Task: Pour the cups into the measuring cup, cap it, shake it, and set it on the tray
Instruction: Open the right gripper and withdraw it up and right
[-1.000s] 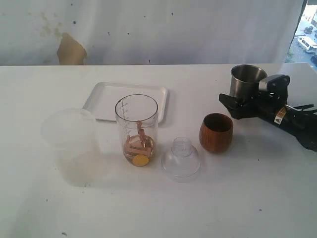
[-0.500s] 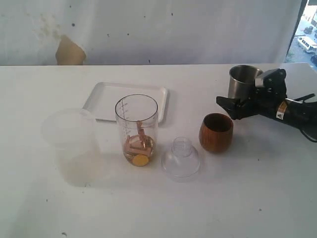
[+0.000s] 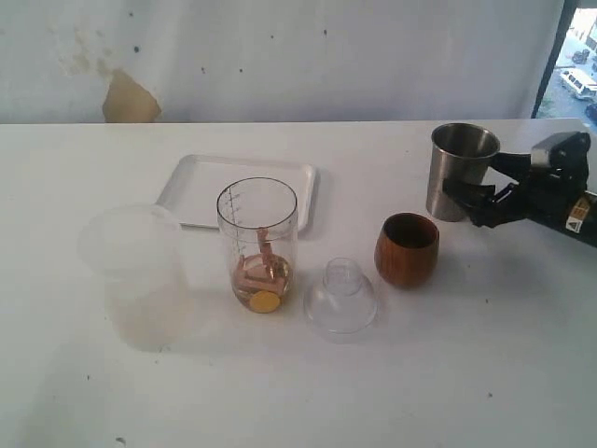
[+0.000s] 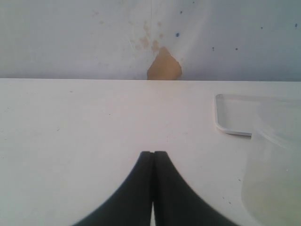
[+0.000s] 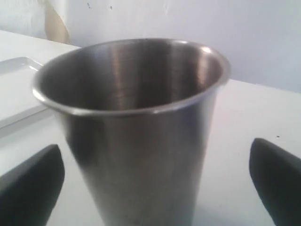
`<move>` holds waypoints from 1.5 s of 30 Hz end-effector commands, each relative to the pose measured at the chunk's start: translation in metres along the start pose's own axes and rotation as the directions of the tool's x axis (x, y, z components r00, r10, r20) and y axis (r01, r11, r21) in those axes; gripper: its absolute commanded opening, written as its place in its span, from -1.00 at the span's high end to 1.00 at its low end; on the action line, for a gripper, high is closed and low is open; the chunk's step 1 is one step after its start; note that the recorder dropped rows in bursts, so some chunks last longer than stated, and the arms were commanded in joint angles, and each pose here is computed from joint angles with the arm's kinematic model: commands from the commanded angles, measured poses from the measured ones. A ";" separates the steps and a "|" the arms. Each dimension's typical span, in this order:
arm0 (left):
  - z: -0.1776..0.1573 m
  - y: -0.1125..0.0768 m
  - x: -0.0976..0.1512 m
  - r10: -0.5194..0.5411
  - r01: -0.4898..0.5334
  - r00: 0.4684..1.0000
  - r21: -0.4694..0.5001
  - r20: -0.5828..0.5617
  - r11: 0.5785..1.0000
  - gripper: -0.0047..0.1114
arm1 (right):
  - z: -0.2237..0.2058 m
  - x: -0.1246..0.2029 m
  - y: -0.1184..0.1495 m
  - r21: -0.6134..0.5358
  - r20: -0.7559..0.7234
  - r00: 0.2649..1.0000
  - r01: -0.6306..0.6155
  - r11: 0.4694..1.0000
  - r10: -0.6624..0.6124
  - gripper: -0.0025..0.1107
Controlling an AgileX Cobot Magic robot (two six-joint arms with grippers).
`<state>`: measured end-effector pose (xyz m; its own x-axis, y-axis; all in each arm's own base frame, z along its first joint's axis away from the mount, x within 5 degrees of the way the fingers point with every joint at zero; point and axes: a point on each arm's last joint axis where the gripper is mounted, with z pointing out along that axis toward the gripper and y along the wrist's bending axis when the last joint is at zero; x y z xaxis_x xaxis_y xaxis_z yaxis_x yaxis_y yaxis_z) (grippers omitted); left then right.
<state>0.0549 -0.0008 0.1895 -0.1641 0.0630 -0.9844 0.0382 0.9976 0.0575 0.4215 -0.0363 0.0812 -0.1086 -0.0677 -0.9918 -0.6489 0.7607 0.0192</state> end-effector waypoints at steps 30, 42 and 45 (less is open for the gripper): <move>0.000 0.000 -0.001 -0.011 0.011 1.000 0.001 0.000 1.000 -0.86 | -0.110 -0.187 0.053 -0.010 0.124 0.985 0.123 0.992 -0.120 -0.79; 0.000 0.000 -0.001 -0.011 0.011 1.000 0.001 0.000 1.000 -0.86 | -0.178 -0.274 0.175 -0.001 0.084 0.959 0.270 0.963 -0.269 -0.79; 0.000 0.000 -0.001 -0.011 0.011 1.000 0.001 0.000 1.000 -0.86 | -0.191 -0.275 0.201 0.011 0.104 0.945 0.310 0.951 -0.309 -0.79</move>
<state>0.0549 -0.0008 0.1895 -0.1641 0.0630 -0.9844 0.0382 0.9976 0.0575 0.1976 0.0038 0.3801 0.1514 -0.2311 -0.9611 -0.6525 0.7070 -0.2728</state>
